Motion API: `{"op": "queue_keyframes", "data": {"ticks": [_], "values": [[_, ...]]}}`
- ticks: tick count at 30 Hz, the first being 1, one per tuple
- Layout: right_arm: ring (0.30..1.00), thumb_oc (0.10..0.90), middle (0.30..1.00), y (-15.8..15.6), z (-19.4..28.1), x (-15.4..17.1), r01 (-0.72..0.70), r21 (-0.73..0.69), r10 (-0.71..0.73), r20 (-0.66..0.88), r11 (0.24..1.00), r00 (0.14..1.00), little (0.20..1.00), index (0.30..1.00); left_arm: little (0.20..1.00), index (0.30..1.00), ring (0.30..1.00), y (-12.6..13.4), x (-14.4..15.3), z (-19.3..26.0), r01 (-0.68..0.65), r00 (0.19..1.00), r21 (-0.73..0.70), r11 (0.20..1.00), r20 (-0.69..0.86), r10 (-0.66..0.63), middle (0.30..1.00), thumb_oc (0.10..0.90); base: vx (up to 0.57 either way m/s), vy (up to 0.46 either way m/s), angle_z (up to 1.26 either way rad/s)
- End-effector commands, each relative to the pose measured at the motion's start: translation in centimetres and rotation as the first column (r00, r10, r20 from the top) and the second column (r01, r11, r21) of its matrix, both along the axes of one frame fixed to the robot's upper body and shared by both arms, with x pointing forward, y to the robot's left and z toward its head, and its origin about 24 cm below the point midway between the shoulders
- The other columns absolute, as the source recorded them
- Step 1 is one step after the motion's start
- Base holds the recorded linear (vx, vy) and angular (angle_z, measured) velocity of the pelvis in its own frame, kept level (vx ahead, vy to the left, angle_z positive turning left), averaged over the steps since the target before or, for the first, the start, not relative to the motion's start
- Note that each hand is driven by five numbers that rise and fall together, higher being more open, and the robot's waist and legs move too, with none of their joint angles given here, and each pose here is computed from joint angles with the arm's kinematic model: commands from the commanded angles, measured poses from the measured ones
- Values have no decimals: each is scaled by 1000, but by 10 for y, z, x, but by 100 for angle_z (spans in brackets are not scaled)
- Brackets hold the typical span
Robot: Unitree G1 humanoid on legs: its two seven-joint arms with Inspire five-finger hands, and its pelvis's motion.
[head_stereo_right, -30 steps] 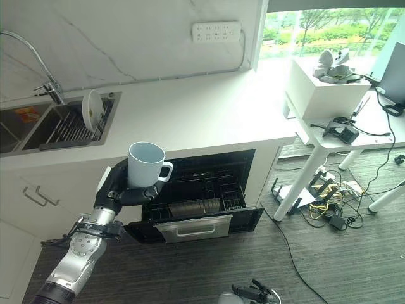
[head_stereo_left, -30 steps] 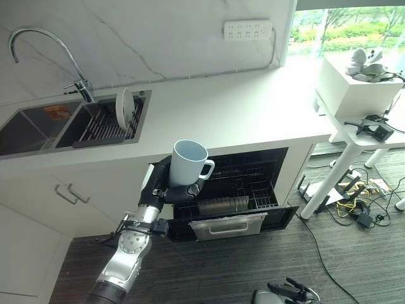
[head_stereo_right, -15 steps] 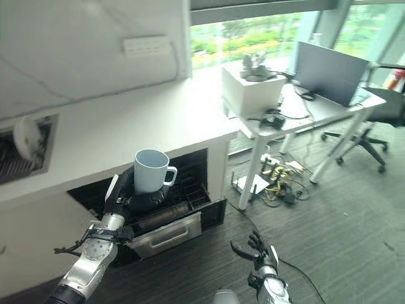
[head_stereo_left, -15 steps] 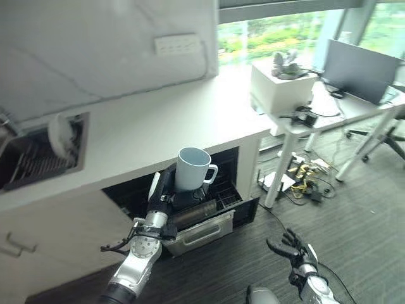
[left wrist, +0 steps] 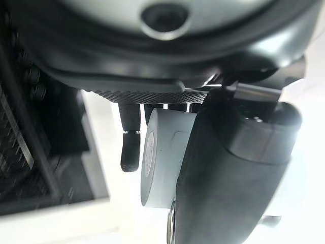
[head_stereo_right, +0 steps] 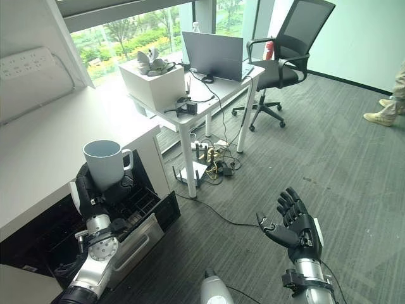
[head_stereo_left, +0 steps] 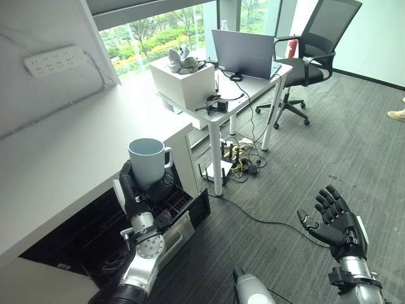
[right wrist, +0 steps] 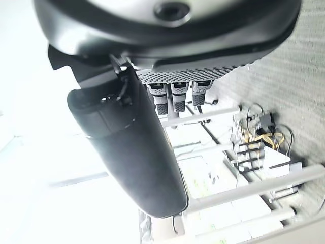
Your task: Place the dishes in the dishwasher.
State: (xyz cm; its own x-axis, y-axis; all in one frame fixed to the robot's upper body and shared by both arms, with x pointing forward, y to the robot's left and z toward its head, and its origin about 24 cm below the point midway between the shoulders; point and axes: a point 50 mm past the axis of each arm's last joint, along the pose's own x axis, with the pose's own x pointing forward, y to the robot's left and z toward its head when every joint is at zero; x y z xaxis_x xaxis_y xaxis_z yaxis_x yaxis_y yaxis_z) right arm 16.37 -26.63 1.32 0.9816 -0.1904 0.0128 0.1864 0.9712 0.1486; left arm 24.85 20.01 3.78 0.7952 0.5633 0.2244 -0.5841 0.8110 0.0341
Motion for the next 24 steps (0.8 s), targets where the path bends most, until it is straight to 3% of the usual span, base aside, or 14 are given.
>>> {"op": "queue_keyframes", "data": {"ticks": [1,2,7,17,21,24], "values": [[900,800,900,8,66,23,-130,-69,147,374,989,916,900,900,300,300,300,15,4,58,-144,943,159,977,320,87,300,400,13,-16,32],[900,800,900,17,79,25,-226,-82,239,421,971,875,900,900,300,300,300,17,1,62,-190,934,196,962,338,116,300,400,9,-24,32],[900,800,900,47,101,37,-410,-116,411,487,905,771,900,900,300,300,300,14,-4,66,-194,927,250,949,363,94,300,400,10,-30,31],[900,800,900,101,121,58,-594,-135,571,505,793,647,900,900,300,300,300,-11,-3,70,-94,928,356,930,369,-48,300,400,35,-34,46],[900,800,900,119,129,58,-691,-144,640,543,708,543,900,900,300,300,300,-20,-5,68,-13,928,383,924,348,-132,300,400,43,-30,45],[900,800,900,124,135,60,-678,-167,641,543,716,543,900,900,300,300,300,-28,-8,65,49,921,406,912,336,-198,300,400,41,-52,57]]}}
